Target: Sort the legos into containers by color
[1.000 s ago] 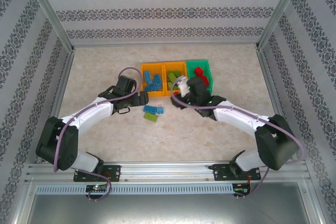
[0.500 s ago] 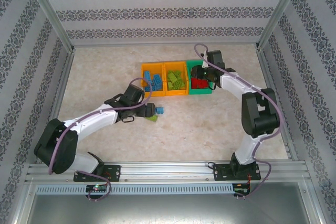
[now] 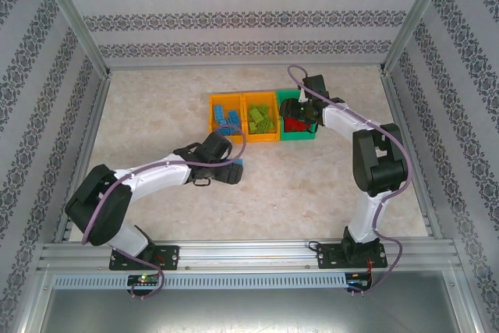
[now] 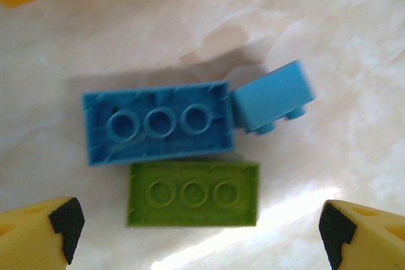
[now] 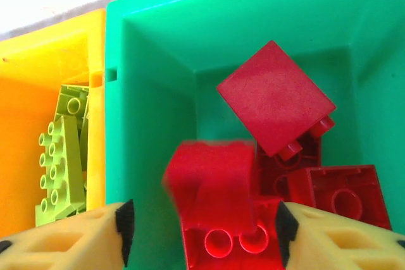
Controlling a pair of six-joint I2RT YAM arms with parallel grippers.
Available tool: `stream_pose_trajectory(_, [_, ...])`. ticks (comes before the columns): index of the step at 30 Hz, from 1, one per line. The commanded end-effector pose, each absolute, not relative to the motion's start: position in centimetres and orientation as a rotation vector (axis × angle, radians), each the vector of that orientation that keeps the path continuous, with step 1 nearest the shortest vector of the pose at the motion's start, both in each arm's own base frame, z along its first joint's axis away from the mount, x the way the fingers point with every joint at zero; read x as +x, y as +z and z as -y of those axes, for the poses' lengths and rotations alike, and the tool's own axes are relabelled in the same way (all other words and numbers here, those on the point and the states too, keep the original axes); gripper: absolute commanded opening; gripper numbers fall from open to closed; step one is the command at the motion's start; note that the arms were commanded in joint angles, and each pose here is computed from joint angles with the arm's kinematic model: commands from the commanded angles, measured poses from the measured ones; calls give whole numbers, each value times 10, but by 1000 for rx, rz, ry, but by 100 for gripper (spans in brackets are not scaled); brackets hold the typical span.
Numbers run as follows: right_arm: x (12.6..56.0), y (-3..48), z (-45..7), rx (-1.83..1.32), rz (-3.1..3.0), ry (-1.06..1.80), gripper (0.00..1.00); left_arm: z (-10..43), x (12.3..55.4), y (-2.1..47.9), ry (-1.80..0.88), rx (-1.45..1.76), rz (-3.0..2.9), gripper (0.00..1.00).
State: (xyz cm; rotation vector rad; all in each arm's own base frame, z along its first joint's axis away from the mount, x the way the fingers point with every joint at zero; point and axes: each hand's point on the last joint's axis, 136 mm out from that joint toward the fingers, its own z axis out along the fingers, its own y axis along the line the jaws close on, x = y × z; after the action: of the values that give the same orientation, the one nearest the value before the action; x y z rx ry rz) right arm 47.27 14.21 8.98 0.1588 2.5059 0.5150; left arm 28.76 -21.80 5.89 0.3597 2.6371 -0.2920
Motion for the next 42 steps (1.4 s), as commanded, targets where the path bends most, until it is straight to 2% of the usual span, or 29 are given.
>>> stream_pose_trajectory(1, [469,115,-137,175,-2452,526,68,232,293,64,-285,346,-2646,95])
stream_pose_trajectory(16, [458,128,-141,161,-2418,571,72,271,304,42,-342,225,-2735,87])
stream_pose_trajectory(31, [454,123,-137,169,-2427,589,73,292,304,48,-325,295,-2717,87])
stream_pose_trajectory(42, [453,124,-132,167,-2428,581,73,241,306,39,-151,176,-2720,88])
